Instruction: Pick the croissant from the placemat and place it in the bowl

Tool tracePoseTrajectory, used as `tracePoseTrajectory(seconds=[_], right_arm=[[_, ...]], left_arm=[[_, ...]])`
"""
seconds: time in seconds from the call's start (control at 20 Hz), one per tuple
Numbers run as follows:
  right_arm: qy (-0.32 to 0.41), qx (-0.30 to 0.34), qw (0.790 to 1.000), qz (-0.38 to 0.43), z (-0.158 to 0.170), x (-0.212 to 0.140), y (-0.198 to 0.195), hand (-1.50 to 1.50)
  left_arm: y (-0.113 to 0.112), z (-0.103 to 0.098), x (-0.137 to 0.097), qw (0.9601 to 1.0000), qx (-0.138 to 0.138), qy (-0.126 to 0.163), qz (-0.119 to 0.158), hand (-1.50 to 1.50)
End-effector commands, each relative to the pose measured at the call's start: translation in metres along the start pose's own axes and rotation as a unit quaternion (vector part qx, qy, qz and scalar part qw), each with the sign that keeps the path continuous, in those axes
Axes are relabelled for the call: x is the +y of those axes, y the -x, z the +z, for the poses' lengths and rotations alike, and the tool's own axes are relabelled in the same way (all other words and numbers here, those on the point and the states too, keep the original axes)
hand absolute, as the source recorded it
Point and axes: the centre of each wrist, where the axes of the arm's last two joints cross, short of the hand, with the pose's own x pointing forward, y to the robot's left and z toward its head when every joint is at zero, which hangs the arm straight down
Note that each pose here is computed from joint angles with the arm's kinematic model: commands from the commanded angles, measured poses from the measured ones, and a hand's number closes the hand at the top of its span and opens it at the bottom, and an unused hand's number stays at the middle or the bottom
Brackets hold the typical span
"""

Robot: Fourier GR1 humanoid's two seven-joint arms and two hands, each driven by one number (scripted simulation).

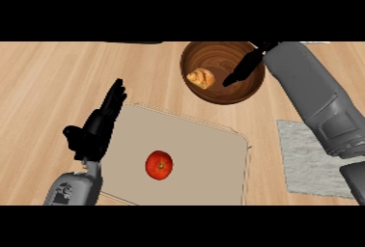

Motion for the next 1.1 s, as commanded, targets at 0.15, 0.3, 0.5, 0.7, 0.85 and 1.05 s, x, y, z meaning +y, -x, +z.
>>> tracePoseTrajectory(seconds=[0.15, 0.3, 0.5, 0.7, 0.85, 1.05], right_arm=[[0.0, -0.004, 0.993, -0.115, 0.027, -0.043, -0.007, -1.5], [-0.001, 0.012, 0.99, -0.143, 0.043, -0.049, -0.002, -1.5], [-0.001, 0.012, 0.984, -0.176, 0.063, -0.072, -0.008, -1.5], [-0.021, 0.014, 0.982, -0.189, 0.072, -0.078, -0.009, -1.5], [-0.026, 0.012, 0.98, -0.197, 0.076, -0.078, -0.008, -1.5], [-0.026, 0.017, 0.981, -0.194, 0.087, -0.072, -0.001, -1.5]], left_arm=[[0.003, -0.001, -0.012, 0.9999, -0.01, -0.001, -0.002, 0.0], [0.003, -0.004, 0.002, 1.0, -0.006, -0.001, 0.001, 0.0], [-0.006, -0.005, 0.001, 0.9999, -0.017, 0.001, -0.004, 0.0], [-0.008, -0.007, 0.003, 0.9999, -0.012, 0.004, -0.001, 0.0], [-0.013, -0.009, 0.004, 0.9998, -0.016, 0.013, 0.0, 0.0], [-0.002, -0.004, -0.003, 0.9999, -0.012, 0.012, 0.0, 0.0]])
